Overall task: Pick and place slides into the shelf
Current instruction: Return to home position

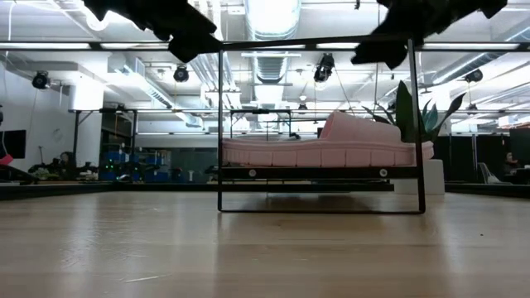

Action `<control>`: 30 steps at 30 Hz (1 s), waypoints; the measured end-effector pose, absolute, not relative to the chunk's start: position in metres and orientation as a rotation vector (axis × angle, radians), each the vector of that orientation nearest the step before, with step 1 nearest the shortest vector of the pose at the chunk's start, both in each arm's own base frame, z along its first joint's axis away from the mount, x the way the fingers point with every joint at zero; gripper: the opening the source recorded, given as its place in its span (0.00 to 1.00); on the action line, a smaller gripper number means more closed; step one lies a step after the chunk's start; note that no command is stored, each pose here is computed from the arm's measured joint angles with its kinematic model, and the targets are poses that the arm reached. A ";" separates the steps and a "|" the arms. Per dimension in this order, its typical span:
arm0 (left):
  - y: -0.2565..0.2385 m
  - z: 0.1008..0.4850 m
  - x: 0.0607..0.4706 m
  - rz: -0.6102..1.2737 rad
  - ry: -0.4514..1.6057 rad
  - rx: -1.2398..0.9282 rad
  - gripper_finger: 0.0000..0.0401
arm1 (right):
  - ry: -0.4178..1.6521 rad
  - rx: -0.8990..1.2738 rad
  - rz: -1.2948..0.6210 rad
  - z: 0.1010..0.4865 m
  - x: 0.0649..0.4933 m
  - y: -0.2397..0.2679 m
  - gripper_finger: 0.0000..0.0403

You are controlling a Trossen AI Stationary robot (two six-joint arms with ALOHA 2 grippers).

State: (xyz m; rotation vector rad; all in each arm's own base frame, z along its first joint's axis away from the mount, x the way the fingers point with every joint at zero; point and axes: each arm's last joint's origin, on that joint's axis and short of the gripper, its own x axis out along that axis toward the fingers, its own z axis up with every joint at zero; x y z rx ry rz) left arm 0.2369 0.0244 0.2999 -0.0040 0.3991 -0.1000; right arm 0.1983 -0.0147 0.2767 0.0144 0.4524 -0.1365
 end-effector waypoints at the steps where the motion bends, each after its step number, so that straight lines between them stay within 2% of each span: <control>1: 0.024 0.298 0.237 -0.085 0.404 0.013 0.56 | 0.434 0.021 -0.138 0.278 0.199 -0.015 0.42; 7: 0.023 0.275 0.231 0.072 0.417 0.132 0.32 | 0.378 -0.031 -0.136 0.277 0.201 -0.015 0.39; 14: 0.018 0.272 0.206 0.071 0.340 0.159 0.03 | 0.390 -0.024 -0.136 0.262 0.201 -0.015 0.35; 24: 0.005 0.249 0.145 0.194 0.125 0.176 0.03 | 0.358 0.004 -0.142 0.233 0.198 -0.015 0.34; 30: 0.004 0.239 0.124 0.193 0.101 0.181 0.03 | 0.344 -0.009 -0.140 0.229 0.197 -0.015 0.33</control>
